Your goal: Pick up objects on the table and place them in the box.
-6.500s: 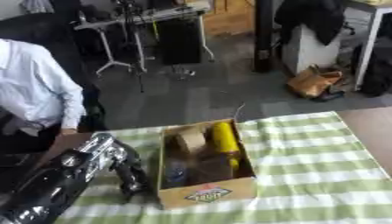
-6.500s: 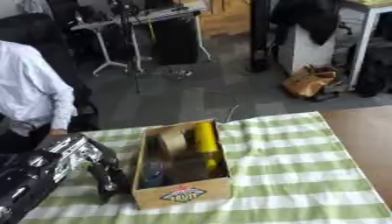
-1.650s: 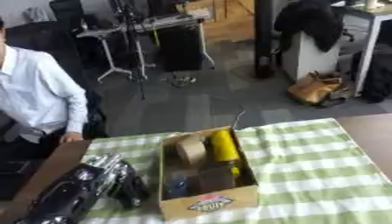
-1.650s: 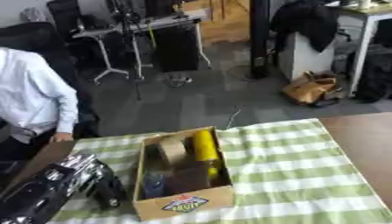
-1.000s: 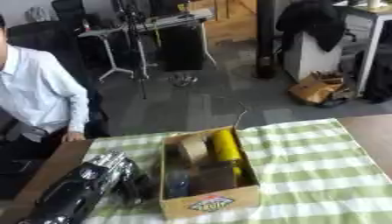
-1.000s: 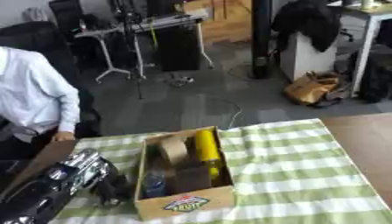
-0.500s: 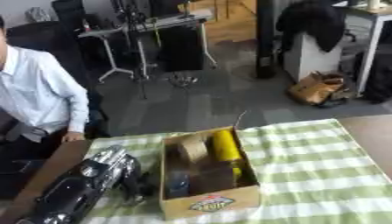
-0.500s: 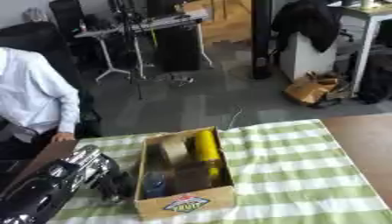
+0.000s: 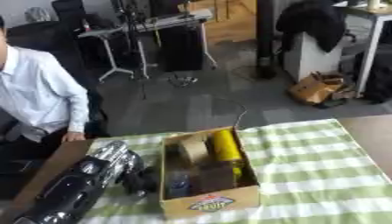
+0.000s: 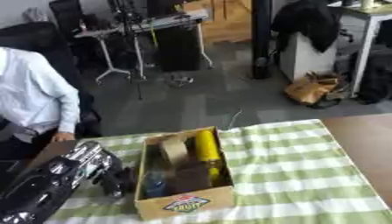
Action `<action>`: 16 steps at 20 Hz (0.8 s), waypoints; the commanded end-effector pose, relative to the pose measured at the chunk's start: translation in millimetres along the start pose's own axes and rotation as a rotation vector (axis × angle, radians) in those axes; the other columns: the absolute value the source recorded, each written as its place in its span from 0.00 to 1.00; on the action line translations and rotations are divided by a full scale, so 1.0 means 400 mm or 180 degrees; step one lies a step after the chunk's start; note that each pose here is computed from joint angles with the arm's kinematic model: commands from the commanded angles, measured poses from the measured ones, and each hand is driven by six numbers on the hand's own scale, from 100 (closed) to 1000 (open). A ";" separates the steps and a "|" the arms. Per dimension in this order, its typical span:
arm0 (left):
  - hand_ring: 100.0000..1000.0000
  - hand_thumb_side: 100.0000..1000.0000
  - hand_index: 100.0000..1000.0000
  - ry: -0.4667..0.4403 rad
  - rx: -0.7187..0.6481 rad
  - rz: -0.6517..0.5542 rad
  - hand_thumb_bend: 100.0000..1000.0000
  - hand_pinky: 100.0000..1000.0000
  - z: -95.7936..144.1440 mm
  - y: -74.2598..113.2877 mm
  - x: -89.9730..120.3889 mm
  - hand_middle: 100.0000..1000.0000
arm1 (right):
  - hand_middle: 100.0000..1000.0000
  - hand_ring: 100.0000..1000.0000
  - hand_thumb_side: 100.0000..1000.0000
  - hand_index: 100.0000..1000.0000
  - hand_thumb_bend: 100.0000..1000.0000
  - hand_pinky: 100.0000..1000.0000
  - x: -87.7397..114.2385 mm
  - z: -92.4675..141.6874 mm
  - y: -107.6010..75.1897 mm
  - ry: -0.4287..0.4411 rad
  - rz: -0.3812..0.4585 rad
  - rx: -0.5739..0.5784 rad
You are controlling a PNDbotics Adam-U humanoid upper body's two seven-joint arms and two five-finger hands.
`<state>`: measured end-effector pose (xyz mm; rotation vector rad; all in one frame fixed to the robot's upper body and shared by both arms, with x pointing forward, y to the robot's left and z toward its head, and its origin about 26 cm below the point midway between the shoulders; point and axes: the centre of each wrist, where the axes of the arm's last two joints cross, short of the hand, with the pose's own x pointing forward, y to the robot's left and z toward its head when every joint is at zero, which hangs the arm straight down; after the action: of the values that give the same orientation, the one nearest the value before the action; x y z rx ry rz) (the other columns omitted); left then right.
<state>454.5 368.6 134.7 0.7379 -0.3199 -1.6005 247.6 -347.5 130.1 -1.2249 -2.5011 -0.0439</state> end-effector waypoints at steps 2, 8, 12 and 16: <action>0.35 0.63 0.48 0.0253 0.0162 0.0098 0.20 0.25 0.051 0.040 -0.070 0.30 | 0.90 1.00 1.00 0.87 0.00 0.90 0.007 -0.015 -0.002 -0.0218 -0.0203 -0.0231; 0.35 0.63 0.48 0.0376 0.0245 0.0108 0.19 0.25 0.076 0.060 -0.094 0.30 | 0.90 1.00 1.00 0.87 0.00 0.90 0.006 -0.014 -0.005 -0.0215 -0.0190 -0.0214; 0.35 0.63 0.48 0.0390 0.0457 0.0145 0.19 0.25 0.123 0.095 -0.104 0.30 | 0.90 1.00 1.00 0.87 0.00 0.90 0.004 -0.013 -0.010 -0.0222 -0.0172 -0.0206; 0.35 0.64 0.48 0.0396 0.0691 0.0120 0.19 0.25 0.175 0.138 -0.103 0.30 | 0.90 1.00 1.00 0.87 0.00 0.90 0.003 -0.013 -0.013 -0.0222 -0.0164 -0.0191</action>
<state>458.0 373.4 200.6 0.9143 -0.3948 -1.5273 245.6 -348.6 127.7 -1.2275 -2.4904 -0.0380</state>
